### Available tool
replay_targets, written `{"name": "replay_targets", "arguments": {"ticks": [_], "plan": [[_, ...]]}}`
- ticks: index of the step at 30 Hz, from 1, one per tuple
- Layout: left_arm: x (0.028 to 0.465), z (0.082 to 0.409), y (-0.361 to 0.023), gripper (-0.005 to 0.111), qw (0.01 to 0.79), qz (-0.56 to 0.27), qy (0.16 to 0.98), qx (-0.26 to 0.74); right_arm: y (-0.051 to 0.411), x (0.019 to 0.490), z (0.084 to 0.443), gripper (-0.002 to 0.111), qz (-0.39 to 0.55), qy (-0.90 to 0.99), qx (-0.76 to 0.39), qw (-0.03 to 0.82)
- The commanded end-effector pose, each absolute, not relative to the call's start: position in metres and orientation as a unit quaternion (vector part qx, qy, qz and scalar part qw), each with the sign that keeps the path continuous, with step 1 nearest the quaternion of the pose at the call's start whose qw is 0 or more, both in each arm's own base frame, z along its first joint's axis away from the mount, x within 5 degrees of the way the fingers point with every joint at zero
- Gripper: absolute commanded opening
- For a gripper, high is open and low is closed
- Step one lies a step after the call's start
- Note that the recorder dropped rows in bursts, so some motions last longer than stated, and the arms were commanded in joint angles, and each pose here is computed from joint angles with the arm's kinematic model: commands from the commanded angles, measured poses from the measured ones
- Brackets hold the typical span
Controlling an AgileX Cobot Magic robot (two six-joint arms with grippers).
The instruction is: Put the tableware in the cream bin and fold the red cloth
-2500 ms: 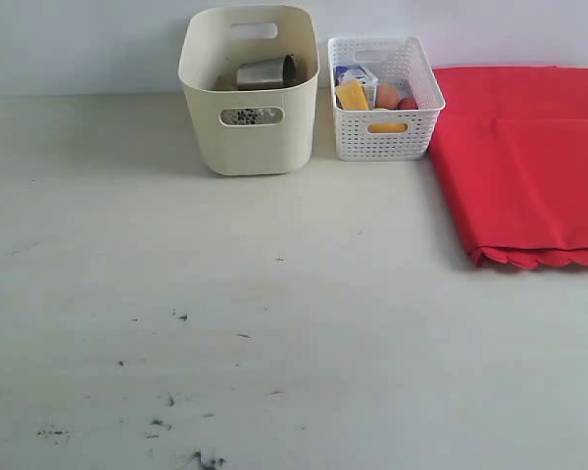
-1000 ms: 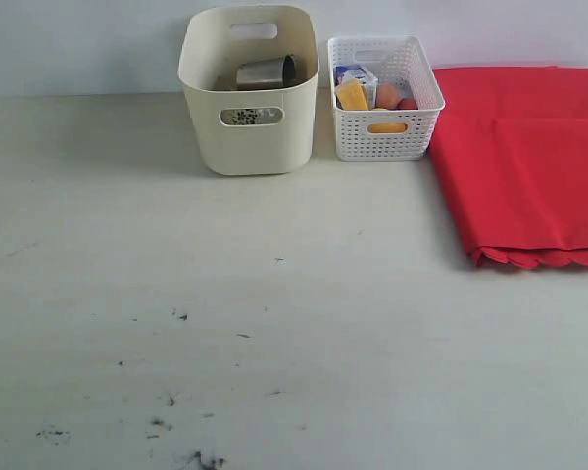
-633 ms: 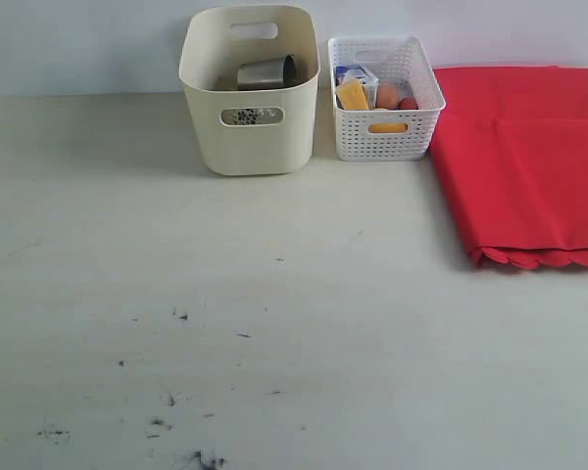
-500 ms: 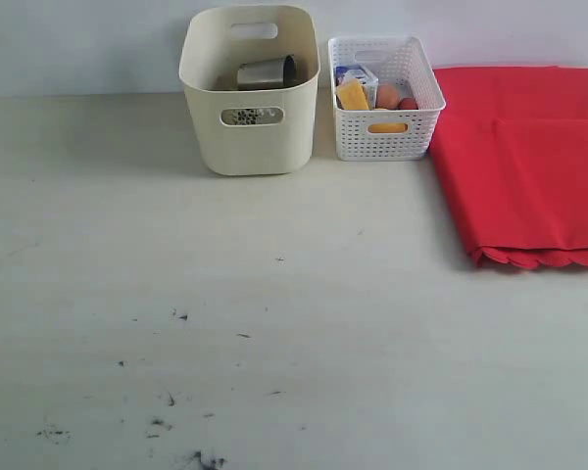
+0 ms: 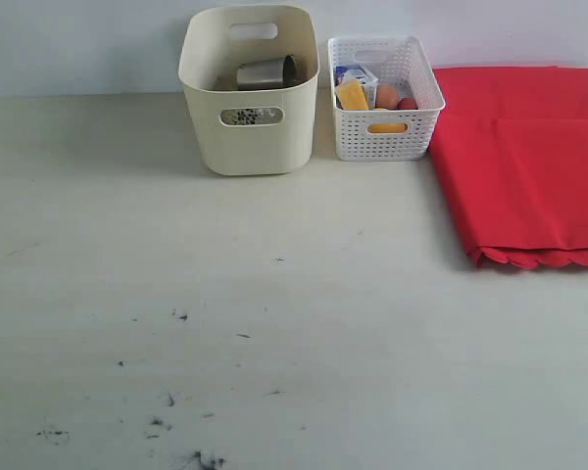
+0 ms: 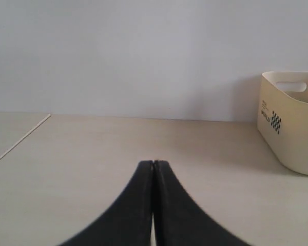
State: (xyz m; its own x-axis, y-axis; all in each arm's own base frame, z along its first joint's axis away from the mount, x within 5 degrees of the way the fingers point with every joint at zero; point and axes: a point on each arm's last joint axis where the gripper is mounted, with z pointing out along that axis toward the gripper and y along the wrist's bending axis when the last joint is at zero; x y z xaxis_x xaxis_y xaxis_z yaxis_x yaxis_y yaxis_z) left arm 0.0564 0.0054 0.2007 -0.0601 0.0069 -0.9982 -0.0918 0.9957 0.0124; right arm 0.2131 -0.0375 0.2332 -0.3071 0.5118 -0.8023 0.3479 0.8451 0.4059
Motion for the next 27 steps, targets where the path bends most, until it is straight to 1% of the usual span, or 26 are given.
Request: {"name": "replay_targets", "arguments": {"ticks": [1, 25, 27], "plan": [[0.0556, 0.1946, 0.0055, 0.0, 0.663, 0.041, 0.747, -0.024, -0.0373, 0.2121, 0.2345, 0.0, 0.079, 0.802, 0.266, 0.53], [0.0556, 0.1947, 0.0055, 0.0, 0.664, 0.041, 0.746, -0.024, -0.0373, 0.2121, 0.2345, 0.0, 0.08, 0.801, 0.268, 0.53], [0.0556, 0.1947, 0.0055, 0.0, 0.664, 0.041, 0.746, -0.024, -0.0376, 0.2122, 0.2347, 0.0, 0.093, 0.792, 0.29, 0.529]]}}
